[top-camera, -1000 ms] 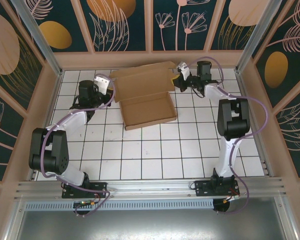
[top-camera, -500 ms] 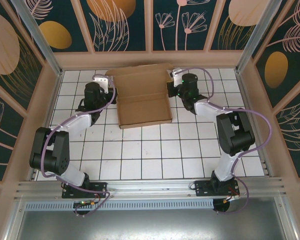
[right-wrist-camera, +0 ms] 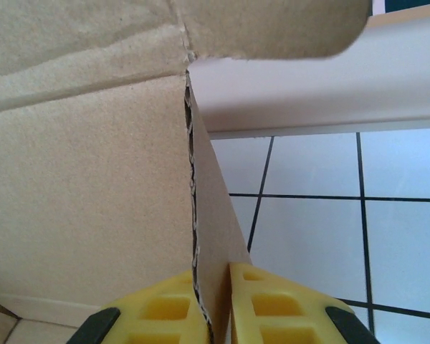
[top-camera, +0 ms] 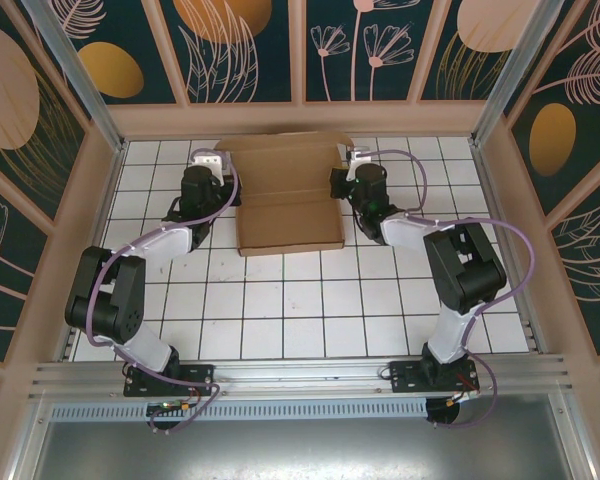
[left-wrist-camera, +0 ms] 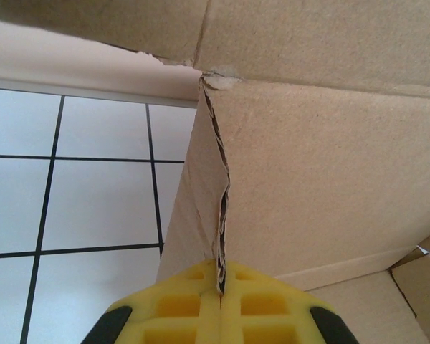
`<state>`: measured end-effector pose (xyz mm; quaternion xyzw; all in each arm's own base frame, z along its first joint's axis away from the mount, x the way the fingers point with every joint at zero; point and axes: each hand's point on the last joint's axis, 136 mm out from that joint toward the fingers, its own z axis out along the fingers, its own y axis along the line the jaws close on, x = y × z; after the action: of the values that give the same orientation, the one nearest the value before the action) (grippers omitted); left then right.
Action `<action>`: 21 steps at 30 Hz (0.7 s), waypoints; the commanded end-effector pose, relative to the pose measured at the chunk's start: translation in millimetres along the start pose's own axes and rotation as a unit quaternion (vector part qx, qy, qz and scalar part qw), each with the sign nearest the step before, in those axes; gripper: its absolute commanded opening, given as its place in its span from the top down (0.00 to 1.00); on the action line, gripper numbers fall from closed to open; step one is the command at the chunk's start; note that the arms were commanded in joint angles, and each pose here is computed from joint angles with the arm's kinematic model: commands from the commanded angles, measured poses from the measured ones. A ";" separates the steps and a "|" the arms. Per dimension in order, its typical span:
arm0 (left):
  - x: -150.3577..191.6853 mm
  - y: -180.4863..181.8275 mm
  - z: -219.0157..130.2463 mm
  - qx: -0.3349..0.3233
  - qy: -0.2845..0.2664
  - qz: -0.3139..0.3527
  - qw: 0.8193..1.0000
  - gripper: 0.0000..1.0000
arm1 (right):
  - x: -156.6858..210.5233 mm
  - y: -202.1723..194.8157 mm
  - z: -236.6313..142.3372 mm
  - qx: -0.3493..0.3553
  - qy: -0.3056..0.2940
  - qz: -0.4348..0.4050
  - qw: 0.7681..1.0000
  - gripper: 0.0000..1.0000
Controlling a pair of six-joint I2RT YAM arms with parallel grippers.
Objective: Fold the paper box
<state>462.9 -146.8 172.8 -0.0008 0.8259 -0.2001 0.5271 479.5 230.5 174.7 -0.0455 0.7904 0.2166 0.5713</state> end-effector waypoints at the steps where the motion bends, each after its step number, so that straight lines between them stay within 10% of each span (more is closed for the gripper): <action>1: -3.4 -19.9 -2.3 0.042 -0.017 -0.013 0.999 0.98 | -23.3 43.4 -7.4 -0.053 -0.056 0.025 0.997 0.87; 21: 62.3 -5.9 -36.5 0.053 0.003 -0.072 0.996 1.00 | 41.7 34.6 -39.6 -0.028 -0.079 0.046 0.995 0.90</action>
<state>422.9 -139.0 156.2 -0.0376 0.7944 -0.2529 0.5510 436.0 232.9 158.2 -0.0001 0.7463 0.2264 0.6259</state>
